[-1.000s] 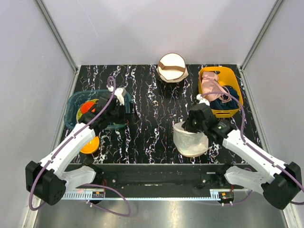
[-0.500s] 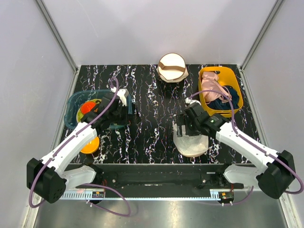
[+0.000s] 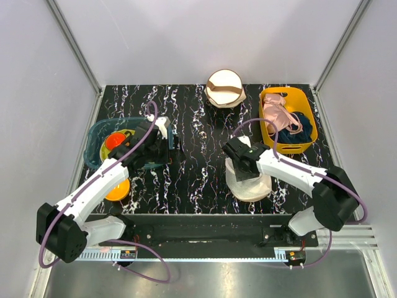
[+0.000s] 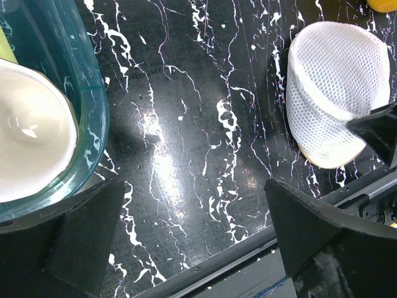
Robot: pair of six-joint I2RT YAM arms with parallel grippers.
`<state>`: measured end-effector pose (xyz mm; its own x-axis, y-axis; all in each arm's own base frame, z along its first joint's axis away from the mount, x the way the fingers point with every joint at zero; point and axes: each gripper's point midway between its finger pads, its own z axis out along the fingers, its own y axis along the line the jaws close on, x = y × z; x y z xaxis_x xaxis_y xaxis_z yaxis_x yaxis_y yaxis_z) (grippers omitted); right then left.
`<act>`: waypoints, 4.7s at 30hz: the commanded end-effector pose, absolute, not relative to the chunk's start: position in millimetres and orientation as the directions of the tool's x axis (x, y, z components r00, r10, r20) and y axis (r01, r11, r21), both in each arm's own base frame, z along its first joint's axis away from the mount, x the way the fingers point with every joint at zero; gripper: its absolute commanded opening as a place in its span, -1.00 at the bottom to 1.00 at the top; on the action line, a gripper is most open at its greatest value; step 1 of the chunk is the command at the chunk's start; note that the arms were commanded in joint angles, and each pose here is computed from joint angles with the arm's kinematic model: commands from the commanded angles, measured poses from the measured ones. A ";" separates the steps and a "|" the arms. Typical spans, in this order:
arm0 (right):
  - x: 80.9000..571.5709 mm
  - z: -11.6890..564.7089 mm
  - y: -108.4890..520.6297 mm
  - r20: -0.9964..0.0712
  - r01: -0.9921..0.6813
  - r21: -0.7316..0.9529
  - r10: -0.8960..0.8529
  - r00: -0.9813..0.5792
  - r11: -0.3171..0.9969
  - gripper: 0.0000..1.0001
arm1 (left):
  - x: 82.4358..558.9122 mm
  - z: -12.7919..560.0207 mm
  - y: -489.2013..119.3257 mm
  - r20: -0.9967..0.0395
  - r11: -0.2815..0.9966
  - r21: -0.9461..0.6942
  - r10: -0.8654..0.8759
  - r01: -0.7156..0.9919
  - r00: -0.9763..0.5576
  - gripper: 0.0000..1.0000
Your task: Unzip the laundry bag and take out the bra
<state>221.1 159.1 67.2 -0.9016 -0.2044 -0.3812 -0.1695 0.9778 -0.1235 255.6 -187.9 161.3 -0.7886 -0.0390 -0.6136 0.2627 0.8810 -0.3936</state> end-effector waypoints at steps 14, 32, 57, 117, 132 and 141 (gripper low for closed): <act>242.7 169.4 226.4 -0.636 -0.252 0.248 -0.038 -0.770 0.935 -1.00 | 265.4 175.6 -189.9 -0.660 0.880 -0.391 -0.065 0.269 -0.749 0.98; 246.0 265.0 291.3 -0.600 -0.273 0.697 0.331 -0.728 0.663 -1.00 | 223.7 183.8 -243.1 -0.528 0.623 -0.699 -0.119 0.351 -0.841 0.98; 241.5 233.7 251.8 -0.598 -0.130 0.630 0.372 -0.710 0.766 0.33 | 254.9 197.3 -246.5 -0.466 0.631 -0.753 -0.310 0.187 -0.829 -1.00; 151.2 163.1 391.7 -0.671 -0.594 0.147 -0.362 -0.647 0.791 0.99 | 255.0 276.9 -127.5 -0.763 0.952 -0.286 -0.157 0.110 -0.628 0.98; 155.9 261.2 351.2 -0.784 -0.791 0.481 -0.217 -0.581 0.379 -1.00 | 228.5 276.1 -170.3 -0.792 0.819 -0.345 0.009 0.459 -0.610 0.98; 120.4 296.7 324.3 -0.758 -0.792 0.609 -0.267 -0.595 0.036 -1.00 | 183.9 275.4 -210.8 -0.786 0.545 -0.440 0.151 0.713 -0.600 0.98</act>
